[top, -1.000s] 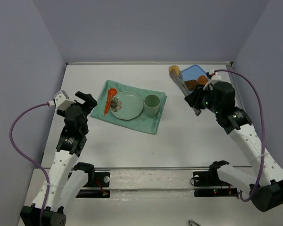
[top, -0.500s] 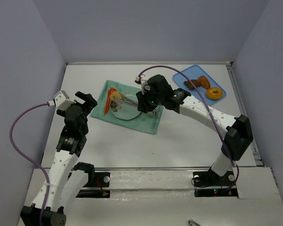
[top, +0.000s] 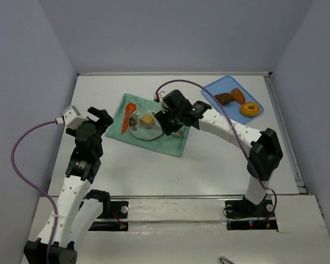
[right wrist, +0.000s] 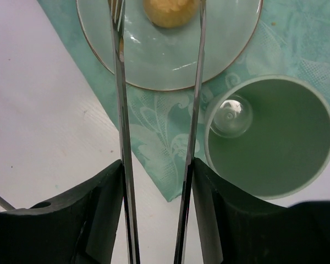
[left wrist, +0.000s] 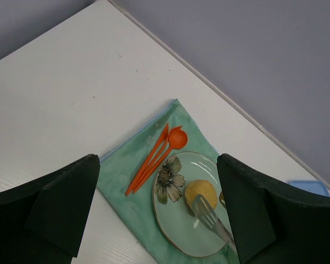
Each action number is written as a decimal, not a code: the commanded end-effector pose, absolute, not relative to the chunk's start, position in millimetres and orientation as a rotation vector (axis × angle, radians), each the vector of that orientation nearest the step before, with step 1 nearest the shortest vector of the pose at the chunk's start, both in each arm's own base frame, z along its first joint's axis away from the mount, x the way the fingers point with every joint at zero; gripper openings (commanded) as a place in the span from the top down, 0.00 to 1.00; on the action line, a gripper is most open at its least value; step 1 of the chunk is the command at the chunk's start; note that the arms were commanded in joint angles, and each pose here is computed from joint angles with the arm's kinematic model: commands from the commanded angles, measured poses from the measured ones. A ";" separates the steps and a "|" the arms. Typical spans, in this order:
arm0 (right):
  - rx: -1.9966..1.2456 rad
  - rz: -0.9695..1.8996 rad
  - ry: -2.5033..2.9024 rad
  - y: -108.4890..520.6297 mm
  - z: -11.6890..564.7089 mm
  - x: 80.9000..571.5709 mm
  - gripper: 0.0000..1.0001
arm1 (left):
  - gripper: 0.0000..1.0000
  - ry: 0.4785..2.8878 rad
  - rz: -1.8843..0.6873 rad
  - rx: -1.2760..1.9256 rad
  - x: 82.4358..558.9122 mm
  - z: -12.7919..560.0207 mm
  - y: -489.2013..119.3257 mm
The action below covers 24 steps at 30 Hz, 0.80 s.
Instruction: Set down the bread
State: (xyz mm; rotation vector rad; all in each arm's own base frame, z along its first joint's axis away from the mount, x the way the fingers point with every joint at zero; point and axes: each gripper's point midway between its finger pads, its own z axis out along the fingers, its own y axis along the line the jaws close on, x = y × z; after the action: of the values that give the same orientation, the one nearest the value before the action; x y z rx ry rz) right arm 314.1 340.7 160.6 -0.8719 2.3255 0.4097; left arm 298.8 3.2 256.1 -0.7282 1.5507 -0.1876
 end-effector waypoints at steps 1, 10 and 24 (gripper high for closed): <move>-0.836 0.417 2.226 350.6 200.4 323.5 0.41 | 0.01 1.498 -0.175 -0.740 297.3 264.9 10.4; -0.790 0.457 2.152 355.4 229.0 328.4 0.45 | 0.01 1.497 -0.177 -0.739 296.7 265.7 10.3; 0.072 0.250 1.873 223.7 317.4 344.5 0.58 | 0.01 1.509 -0.187 -0.727 298.3 264.2 7.2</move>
State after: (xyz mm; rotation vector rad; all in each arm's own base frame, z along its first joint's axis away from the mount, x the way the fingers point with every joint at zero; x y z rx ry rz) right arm 333.1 277.6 301.1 -0.3116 1.9773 0.3449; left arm 298.4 3.3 256.8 -0.7267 1.5489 -0.1881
